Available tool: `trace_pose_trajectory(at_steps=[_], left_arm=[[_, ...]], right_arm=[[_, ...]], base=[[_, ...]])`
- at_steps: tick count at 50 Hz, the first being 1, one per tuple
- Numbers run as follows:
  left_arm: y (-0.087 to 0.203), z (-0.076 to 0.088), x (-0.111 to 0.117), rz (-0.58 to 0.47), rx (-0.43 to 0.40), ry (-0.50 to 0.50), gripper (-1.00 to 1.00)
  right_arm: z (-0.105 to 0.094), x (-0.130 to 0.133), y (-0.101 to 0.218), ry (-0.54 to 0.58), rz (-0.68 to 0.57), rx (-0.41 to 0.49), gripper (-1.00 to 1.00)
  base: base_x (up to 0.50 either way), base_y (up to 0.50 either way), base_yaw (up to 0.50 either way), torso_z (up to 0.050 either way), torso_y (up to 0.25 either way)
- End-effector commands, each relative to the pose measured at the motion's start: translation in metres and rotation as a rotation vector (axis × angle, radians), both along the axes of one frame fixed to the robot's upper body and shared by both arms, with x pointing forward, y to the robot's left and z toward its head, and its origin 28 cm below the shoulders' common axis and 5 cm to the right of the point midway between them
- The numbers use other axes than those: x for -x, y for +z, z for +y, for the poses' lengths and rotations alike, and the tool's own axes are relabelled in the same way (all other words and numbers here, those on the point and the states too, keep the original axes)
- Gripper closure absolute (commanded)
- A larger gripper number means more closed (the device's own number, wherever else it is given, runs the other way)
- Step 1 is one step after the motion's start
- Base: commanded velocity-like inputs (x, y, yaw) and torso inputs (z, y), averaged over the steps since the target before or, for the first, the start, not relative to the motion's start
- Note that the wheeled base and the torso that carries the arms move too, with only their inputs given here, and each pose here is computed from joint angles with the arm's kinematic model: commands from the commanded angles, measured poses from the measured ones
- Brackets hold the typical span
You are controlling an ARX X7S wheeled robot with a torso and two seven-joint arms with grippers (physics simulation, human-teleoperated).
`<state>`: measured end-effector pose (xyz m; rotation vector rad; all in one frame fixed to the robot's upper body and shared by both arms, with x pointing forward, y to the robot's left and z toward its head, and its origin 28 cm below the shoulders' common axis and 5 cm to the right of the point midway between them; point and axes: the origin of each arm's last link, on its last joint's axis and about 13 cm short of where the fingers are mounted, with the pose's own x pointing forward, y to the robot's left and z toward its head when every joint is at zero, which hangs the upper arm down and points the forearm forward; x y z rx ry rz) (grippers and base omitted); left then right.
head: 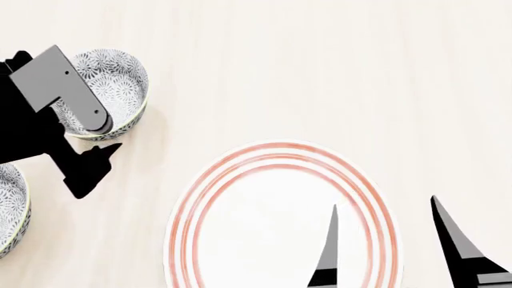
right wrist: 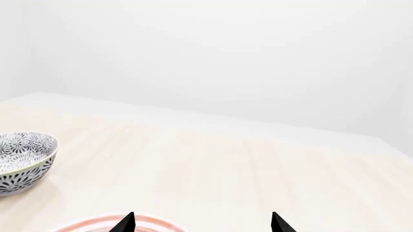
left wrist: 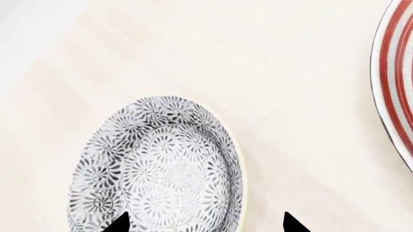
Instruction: Pick up the bowl and put it in the front on the plate.
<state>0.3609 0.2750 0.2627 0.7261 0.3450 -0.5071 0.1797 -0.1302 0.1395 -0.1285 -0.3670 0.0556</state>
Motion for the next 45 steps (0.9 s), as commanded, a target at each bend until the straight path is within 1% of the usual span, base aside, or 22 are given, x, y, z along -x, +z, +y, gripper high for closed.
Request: trace_pose_trajectory(at_steps=[1,6,9,16,23,28,33,34,36,45], left_arm=[[-0.004,0.0,-0.008,0.006,-0.011,0.028,-1.0],[-0.007,0.0,-0.01,-0.006,-0.034,0.034,-1.0],[-0.007,-0.001,-0.013,-0.015,-0.025,0.05,-1.0],[-0.017,-0.003,-0.011,0.012,-0.053,0.031,-1.0],[-0.025,-0.005,-0.012,0.028,-0.059,0.02,-1.0],[-0.027,-0.008,-0.011,0.014,-0.071,-0.017,-1.0],[-0.031,-0.01,-0.011,0.01,-0.082,-0.032,-1.0],[-0.031,-0.01,-0.011,0.01,-0.084,-0.033,1.0],[-0.031,-0.01,-0.012,-0.01,-0.087,-0.032,1.0],[-0.033,-0.011,-0.01,-0.009,-0.09,-0.054,1.0]], right_arm=[[-0.001,0.0,0.0,0.0,0.002,0.001,-1.0],[-0.001,0.0,0.0,-0.002,0.003,0.001,-1.0],[0.0,0.0,-0.001,0.0,0.003,0.002,-1.0],[0.0,-0.001,-0.001,0.001,0.005,0.001,-1.0],[0.0,-0.001,-0.002,0.003,0.006,0.003,-1.0],[0.0,-0.001,-0.002,0.004,0.006,0.004,-1.0],[0.0,-0.001,-0.002,0.002,0.007,0.003,-1.0],[-0.001,-0.001,-0.002,0.002,0.008,0.003,-1.0],[-0.001,-0.001,-0.002,0.001,0.007,0.003,-1.0],[0.0,-0.001,-0.003,0.002,0.007,0.004,-1.0]], base=[[0.0,0.0,0.0,0.0,0.0],[0.0,0.0,0.0,0.0,0.0],[0.0,0.0,0.0,0.0,0.0],[0.0,0.0,0.0,0.0,0.0],[0.0,0.0,0.0,0.0,0.0],[0.0,0.0,0.0,0.0,0.0],[0.0,0.0,0.0,0.0,0.0],[0.0,0.0,0.0,0.0,0.0],[0.0,0.0,0.0,0.0,0.0],[0.0,0.0,0.0,0.0,0.0]])
